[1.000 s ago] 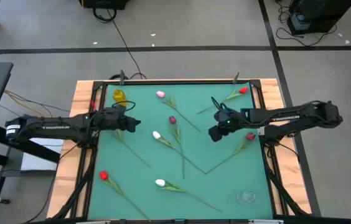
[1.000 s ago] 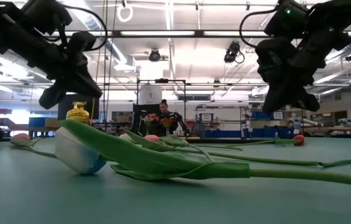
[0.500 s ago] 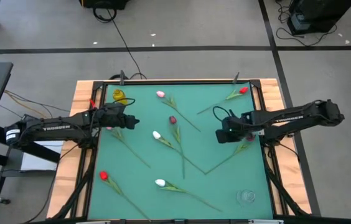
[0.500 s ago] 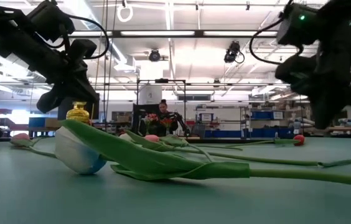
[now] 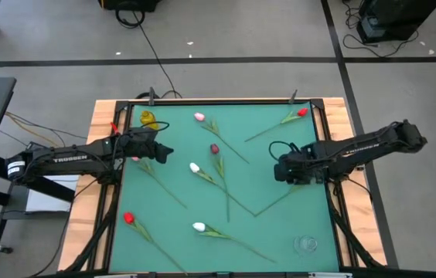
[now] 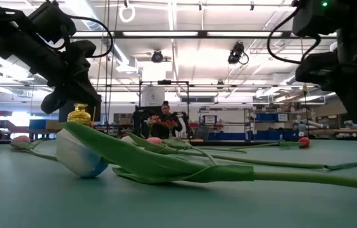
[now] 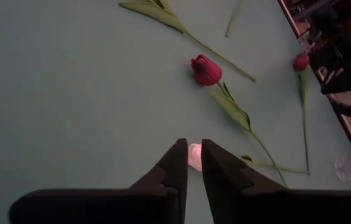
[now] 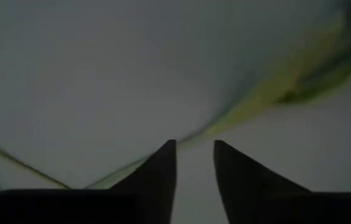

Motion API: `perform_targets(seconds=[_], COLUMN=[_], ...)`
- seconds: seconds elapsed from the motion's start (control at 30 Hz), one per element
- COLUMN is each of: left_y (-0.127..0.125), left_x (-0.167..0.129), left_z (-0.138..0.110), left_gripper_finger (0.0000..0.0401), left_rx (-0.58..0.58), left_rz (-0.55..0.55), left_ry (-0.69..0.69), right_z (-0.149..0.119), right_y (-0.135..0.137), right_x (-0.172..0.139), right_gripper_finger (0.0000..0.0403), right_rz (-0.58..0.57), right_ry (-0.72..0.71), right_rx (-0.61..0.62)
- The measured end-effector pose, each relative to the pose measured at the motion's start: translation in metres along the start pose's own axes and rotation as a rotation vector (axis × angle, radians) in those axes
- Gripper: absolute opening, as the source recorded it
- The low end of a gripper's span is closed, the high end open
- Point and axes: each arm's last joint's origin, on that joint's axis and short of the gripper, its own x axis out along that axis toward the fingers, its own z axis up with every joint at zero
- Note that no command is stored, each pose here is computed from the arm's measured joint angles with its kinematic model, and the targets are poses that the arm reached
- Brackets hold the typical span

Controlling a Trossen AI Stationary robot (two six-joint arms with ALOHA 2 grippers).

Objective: Sort flowers into vase by color
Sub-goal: Put the right dark red tulip into the transparent vase

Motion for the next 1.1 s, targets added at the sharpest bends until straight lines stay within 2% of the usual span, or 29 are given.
perform_targets(seconds=[0.2, 0.37, 0.6, 0.87, 0.97, 1.1], left_y=[0.0, 0.0, 0.0, -0.001, -0.001, -0.001], left_x=[0.0, 0.0, 0.0, 0.0, 0.0, 0.0], left_z=[0.0, 0.0, 0.0, -0.001, -0.001, -0.001], left_gripper_finger=[0.0083, 0.0084, 0.0085, 0.0085, 0.0085, 0.0085], left_rx=[0.036, 0.079, 0.157, 0.161, 0.161, 0.163], left_rz=[-0.003, -0.003, -0.01, -0.032, -0.032, -0.032], left_ry=[0.003, 0.003, 0.01, 0.031, 0.031, 0.031], right_z=[-0.005, -0.005, 0.001, 0.008, 0.009, 0.008], right_y=[-0.013, -0.026, -0.018, -0.008, -0.006, -0.006], right_x=[0.015, 0.029, 0.04, 0.056, 0.059, 0.06], right_gripper_finger=[0.0215, 0.0236, 0.0227, 0.0212, 0.0191, 0.0133], right_rz=[-0.054, -0.114, -0.1, -0.147, -0.149, -0.152], right_ry=[-0.043, -0.09, -0.13, -0.171, -0.183, -0.196], right_rx=[0.231, 0.382, 0.421, 0.458, 0.452, 0.432])
